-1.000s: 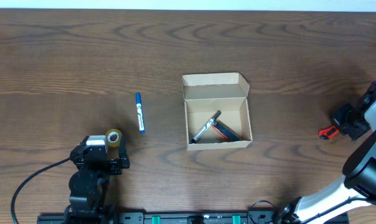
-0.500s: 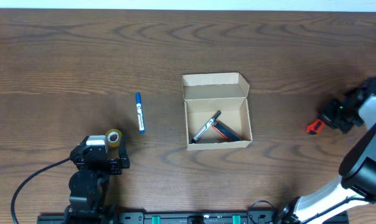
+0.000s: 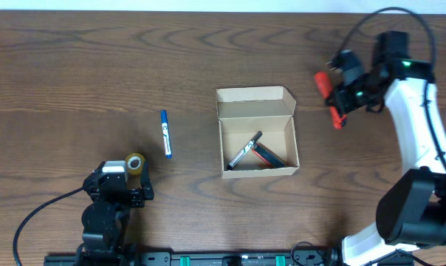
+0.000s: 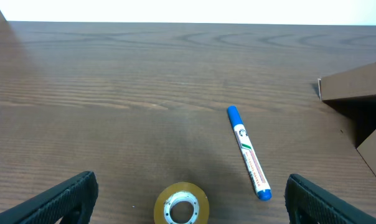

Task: Pack container
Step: 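Lift the box cutter and carry it over the box with right gripper, then lower the box cutter into the box, release, withdraw right gripper, then reach left gripper to the blue-capped marker and grasp it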

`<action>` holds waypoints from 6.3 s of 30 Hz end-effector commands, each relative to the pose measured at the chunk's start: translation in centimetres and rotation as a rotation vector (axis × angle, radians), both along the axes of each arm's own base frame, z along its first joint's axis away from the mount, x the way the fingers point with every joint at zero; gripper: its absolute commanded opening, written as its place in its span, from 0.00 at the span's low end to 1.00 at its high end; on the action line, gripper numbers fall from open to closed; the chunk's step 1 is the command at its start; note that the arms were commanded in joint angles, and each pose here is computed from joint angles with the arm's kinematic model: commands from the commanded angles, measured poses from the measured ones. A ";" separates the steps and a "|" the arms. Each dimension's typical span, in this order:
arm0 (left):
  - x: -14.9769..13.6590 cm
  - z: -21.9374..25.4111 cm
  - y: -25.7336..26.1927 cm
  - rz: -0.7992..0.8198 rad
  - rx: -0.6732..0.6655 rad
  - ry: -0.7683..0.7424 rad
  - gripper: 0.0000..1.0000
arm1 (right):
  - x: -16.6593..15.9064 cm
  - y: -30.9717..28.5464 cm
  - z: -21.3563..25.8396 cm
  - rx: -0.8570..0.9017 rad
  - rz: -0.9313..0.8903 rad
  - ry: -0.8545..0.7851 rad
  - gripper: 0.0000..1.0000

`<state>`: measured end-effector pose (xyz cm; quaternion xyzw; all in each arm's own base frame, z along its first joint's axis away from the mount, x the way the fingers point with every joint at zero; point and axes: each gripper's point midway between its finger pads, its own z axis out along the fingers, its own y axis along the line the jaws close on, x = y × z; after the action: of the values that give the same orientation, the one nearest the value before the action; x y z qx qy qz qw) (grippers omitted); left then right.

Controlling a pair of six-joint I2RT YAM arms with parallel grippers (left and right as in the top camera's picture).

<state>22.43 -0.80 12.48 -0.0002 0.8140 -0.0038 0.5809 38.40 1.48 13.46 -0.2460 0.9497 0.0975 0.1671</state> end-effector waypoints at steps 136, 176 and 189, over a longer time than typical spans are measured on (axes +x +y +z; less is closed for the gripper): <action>13.2 2.5 -6.0 -0.183 -0.091 0.996 0.95 | -1.7 -6.3 15.9 -0.023 -0.326 -0.423 0.99; 10.9 -12.6 -8.6 -0.068 -0.006 1.257 1.00 | -1.6 -8.5 14.3 -0.117 -0.395 -0.379 0.99; 11.5 -12.6 -9.6 -0.056 -0.019 1.224 0.89 | -1.8 -10.6 14.1 -0.119 -0.474 -0.372 0.99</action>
<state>34.19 -10.49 0.35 0.0229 0.9992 -0.0281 0.0156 36.61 -8.81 27.84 -0.0541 0.9359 -0.0490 0.3446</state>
